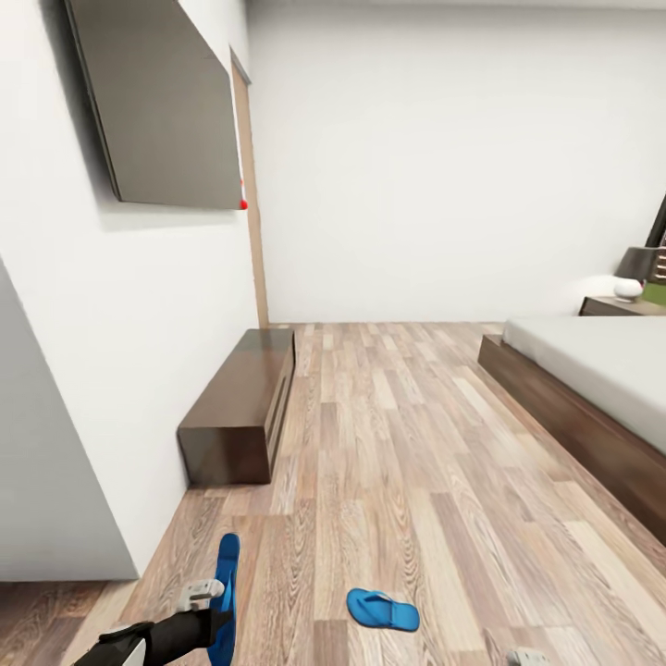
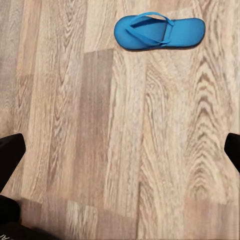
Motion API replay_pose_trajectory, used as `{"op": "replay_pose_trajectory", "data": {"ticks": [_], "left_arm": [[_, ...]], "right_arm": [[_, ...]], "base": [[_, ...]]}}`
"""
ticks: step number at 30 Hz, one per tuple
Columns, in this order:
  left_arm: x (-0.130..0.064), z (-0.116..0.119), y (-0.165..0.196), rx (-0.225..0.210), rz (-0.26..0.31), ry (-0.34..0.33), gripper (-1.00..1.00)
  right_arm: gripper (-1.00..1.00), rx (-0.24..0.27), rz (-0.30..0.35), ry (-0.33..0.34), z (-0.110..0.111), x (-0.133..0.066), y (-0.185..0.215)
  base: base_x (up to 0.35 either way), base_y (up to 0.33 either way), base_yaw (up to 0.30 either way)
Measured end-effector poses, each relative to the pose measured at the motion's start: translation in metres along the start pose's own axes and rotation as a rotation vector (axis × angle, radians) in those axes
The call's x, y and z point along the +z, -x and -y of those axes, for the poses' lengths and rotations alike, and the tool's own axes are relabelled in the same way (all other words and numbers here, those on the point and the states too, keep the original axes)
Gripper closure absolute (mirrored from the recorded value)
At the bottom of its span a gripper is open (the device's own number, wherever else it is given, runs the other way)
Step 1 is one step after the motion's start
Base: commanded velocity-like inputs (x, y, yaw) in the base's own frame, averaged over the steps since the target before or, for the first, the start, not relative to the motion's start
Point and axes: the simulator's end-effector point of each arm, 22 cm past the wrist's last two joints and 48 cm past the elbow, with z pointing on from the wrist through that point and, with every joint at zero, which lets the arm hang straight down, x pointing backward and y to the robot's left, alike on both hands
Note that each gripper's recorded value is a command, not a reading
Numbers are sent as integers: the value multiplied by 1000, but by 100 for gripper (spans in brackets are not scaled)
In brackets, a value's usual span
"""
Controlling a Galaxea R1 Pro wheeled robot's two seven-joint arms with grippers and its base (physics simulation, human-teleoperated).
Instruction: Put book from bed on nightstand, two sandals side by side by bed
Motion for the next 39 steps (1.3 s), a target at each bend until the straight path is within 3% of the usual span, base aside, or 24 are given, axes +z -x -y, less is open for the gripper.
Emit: {"op": "replay_pose_trajectory", "data": {"ticks": [6,30,39], "left_arm": [[0,0,0,0,0,-1,100],[0,0,0,0,2,-1,100],[0,0,0,0,2,-1,100]], "right_arm": [[-100,0,-1,0,0,0,0],[-100,0,-2,3,-1,0,-1],[-100,1,-1,2,0,0,0]], "base": [[0,163,174],[0,30,4],[0,11,213]]}}
